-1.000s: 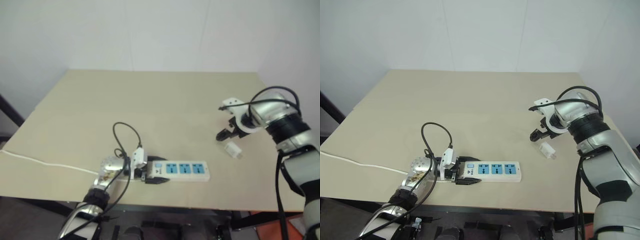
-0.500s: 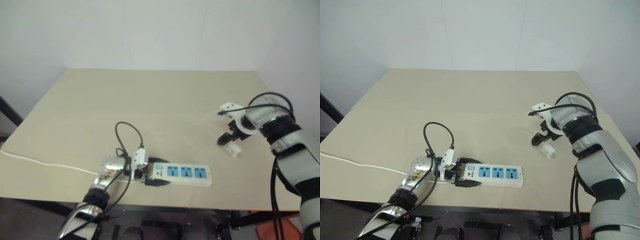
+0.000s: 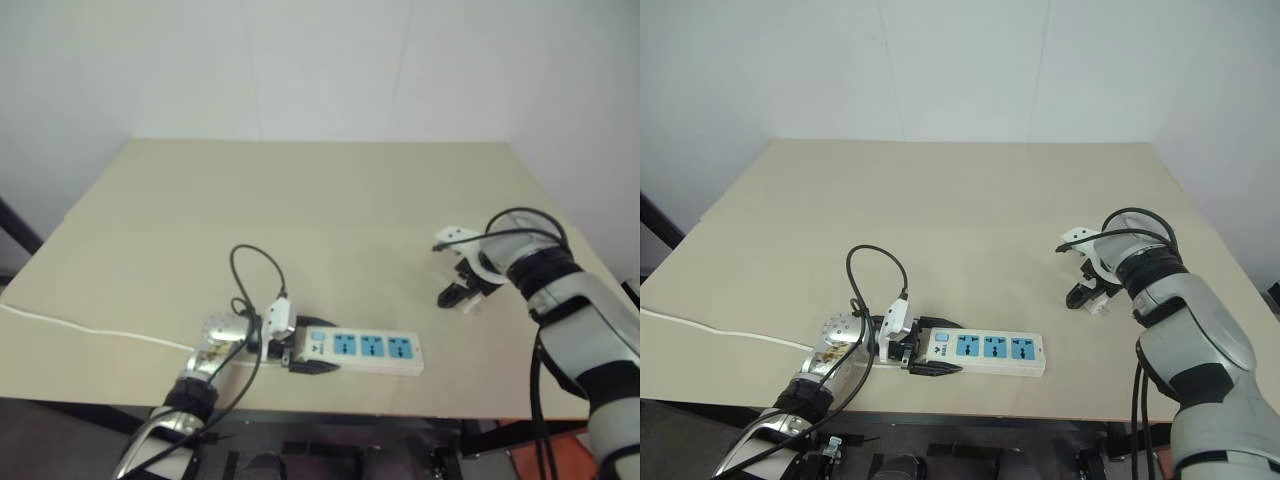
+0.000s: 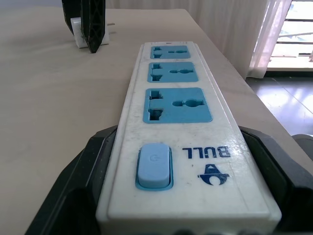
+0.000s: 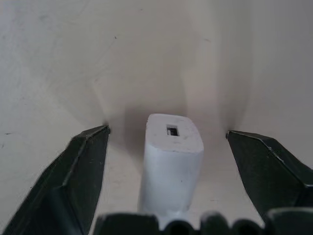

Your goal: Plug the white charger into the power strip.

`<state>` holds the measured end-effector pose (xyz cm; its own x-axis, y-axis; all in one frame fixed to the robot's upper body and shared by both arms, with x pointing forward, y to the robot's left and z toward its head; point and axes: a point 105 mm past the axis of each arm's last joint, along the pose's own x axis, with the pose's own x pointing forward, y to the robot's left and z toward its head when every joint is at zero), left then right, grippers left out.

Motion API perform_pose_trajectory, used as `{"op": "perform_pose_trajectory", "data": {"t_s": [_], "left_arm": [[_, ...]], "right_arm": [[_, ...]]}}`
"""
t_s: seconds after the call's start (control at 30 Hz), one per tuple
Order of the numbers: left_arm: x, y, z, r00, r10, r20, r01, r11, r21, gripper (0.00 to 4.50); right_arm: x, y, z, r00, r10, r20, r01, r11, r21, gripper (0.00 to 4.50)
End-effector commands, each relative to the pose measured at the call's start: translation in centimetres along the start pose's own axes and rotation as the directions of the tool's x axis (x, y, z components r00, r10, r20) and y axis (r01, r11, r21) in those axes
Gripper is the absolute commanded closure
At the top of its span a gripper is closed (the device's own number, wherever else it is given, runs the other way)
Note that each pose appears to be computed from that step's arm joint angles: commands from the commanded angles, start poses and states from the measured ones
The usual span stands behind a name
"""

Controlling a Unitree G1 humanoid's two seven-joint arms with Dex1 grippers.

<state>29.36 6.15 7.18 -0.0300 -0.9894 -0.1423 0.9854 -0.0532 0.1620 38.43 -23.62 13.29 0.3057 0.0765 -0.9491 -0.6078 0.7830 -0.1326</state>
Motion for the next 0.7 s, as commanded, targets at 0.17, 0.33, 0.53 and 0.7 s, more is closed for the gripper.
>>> {"op": "perform_pose_trajectory", "data": {"t_s": [0.17, 0.33, 0.53, 0.7], "left_arm": [[0.3, -0.6, -0.8, 0.999, -0.022, -0.034, 0.021, 0.999, -0.024, 1.17], [0.1, -0.6, -1.0, 0.998, -0.026, -0.050, 0.025, 0.999, -0.028, 1.17], [-0.1, -0.1, -1.3, 0.998, -0.018, -0.067, 0.015, 0.999, -0.034, 1.17], [-0.2, 0.1, -1.4, 0.997, -0.024, -0.077, 0.022, 0.999, -0.034, 1.17]], "right_arm": [[0.1, 0.4, 0.3, 1.000, 0.026, -0.005, -0.026, 0.999, -0.026, 2.51], [-1.2, 0.3, 1.2, 0.998, 0.014, 0.058, -0.012, 0.999, -0.033, 3.38], [-7.1, 1.1, 7.0, 0.875, 0.029, 0.483, -0.002, 0.998, -0.058, 3.38], [-11.7, 4.0, 8.8, 0.515, 0.146, 0.845, -0.024, 0.988, -0.156, 3.38]]}}
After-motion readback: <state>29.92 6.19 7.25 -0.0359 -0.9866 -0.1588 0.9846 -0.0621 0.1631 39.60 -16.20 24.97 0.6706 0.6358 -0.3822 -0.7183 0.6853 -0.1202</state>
